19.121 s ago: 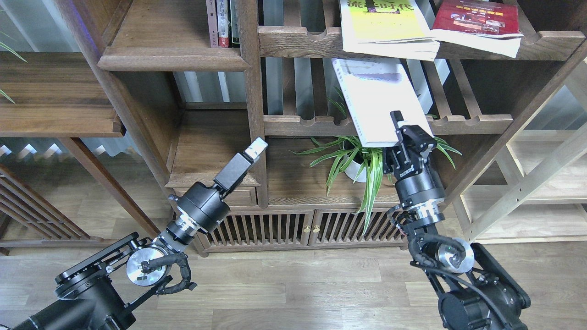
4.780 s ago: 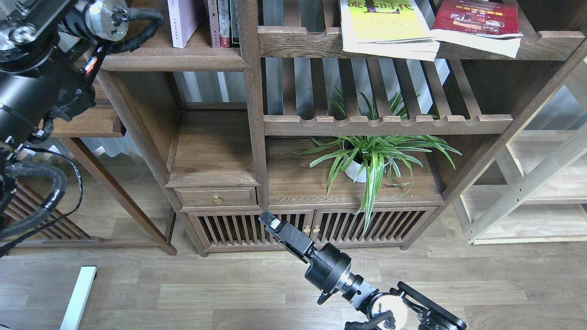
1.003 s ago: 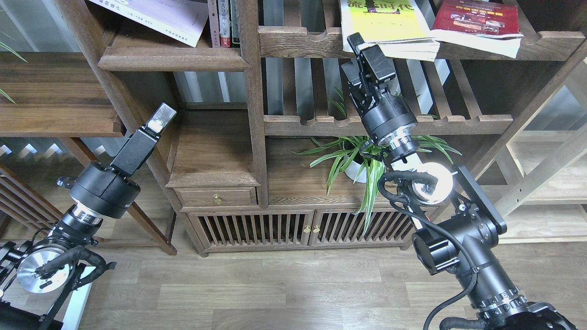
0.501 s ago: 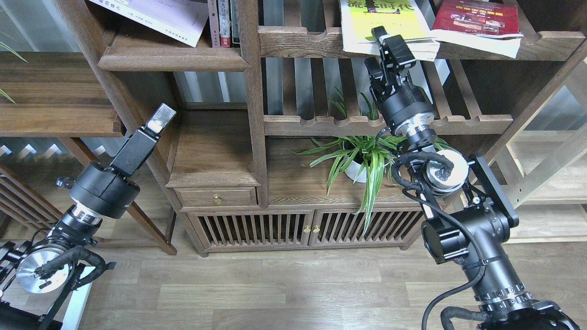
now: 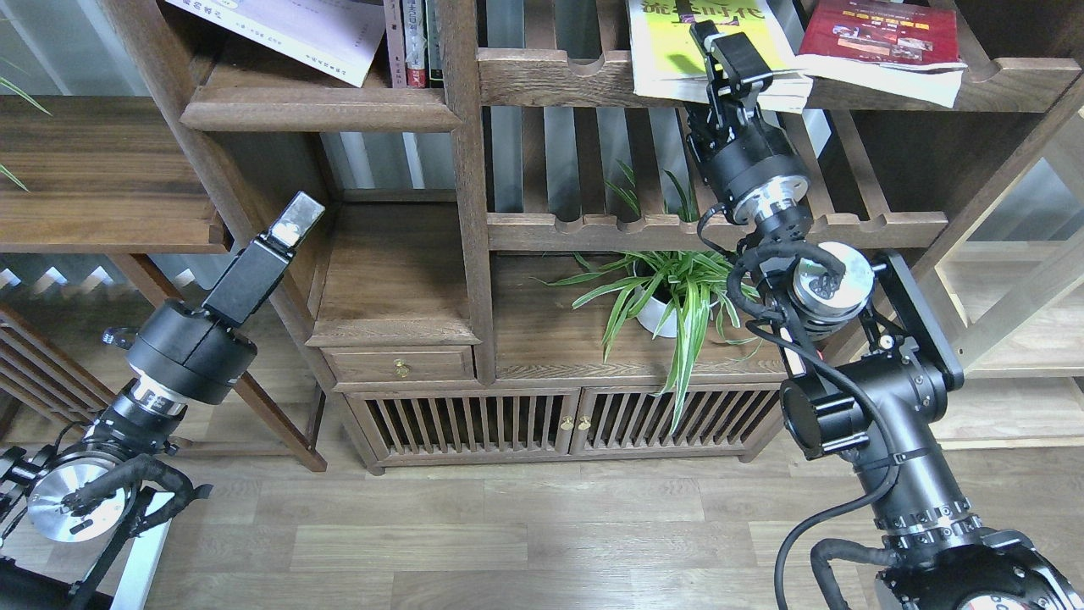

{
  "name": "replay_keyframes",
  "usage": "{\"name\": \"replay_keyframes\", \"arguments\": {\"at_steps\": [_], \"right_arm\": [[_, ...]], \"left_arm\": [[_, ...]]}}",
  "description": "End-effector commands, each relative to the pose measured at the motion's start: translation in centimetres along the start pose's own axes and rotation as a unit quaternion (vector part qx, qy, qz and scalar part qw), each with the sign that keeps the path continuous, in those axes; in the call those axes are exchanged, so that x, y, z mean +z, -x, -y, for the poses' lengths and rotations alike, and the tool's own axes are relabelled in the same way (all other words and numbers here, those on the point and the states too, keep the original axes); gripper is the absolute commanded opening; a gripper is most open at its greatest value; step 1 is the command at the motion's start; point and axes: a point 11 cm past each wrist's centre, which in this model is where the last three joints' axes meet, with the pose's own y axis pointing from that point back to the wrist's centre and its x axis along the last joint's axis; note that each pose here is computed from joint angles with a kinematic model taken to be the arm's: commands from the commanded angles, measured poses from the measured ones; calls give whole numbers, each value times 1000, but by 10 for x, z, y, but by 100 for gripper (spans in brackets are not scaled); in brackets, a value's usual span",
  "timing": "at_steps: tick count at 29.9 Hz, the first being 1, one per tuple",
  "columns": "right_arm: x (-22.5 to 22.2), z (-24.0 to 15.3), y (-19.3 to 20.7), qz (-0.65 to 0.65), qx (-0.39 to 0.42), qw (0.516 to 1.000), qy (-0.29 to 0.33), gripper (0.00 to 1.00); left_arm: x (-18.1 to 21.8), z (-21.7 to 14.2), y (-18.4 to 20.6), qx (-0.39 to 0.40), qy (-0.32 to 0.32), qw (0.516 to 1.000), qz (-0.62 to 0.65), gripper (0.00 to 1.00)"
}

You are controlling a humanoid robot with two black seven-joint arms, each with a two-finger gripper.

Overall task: Organize books on shelf
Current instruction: 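Raise the right gripper to the books on the top shelf, then grasp a white book on the top shelf and pull it down with right gripper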

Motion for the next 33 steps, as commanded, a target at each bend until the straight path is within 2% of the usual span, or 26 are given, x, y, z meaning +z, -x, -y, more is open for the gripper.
{"name": "replay_keyframes", "arguments": {"at_steps": [1, 7, 20, 33], "right_arm": [[-4, 2, -1, 2, 20, 1000, -6, 70], [-11, 7, 4, 4, 39, 999, -14, 69], [-14, 7, 6, 6, 32, 999, -19, 32], [-16, 4, 10, 6, -5, 1000, -27, 10]], "left_arm": [[0, 0, 0, 0, 0, 1000, 0, 99], [0, -1, -1, 2, 0, 1000, 0, 99], [-2, -3, -3, 6, -1, 1000, -2, 99], [-1, -4, -5, 9, -1, 1000, 0, 99]]}}
